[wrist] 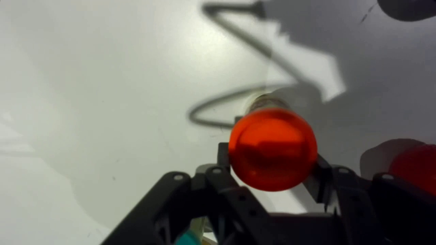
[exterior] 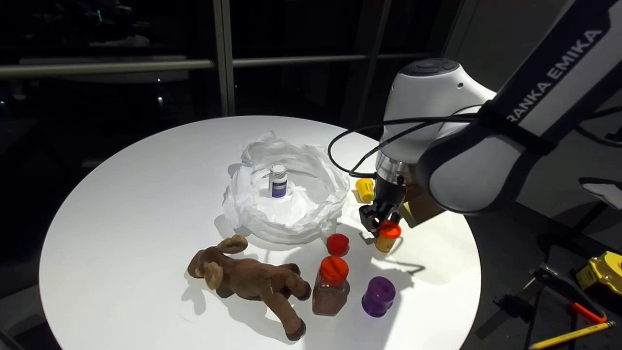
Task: Pick the objects on the table and put them in the plastic bag
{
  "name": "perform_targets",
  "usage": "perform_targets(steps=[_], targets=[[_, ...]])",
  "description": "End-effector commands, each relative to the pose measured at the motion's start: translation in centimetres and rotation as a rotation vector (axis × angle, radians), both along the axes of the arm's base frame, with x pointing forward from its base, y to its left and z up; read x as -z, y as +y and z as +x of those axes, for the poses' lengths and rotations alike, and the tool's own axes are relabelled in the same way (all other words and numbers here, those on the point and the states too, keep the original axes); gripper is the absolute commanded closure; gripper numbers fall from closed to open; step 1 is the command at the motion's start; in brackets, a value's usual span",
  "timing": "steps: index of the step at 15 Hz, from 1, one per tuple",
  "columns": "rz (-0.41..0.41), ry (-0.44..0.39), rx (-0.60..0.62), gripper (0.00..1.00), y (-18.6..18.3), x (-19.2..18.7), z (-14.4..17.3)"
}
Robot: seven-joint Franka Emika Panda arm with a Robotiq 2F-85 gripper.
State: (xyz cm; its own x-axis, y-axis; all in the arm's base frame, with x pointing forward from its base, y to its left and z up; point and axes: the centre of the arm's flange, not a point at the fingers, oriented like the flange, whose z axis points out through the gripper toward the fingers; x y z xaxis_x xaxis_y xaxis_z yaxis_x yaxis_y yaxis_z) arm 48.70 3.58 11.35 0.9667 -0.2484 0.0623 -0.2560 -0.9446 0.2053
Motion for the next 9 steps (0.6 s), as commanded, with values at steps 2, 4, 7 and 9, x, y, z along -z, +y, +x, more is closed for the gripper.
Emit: perform_targets(steps=[2, 4, 7, 9], targets=[[-0.032, -0.037, 0.100, 0.73, 1.4, -8.6, 3.9], [-0.008, -0.096, 0.120, 0.73, 2.6, -12.3, 6.6], [0.054, -0.187, 0.099, 0.73, 5.2, -15.9, 10.8], [0.097, -0.199, 0.062, 0.73, 7.0, -16.0, 12.5]])
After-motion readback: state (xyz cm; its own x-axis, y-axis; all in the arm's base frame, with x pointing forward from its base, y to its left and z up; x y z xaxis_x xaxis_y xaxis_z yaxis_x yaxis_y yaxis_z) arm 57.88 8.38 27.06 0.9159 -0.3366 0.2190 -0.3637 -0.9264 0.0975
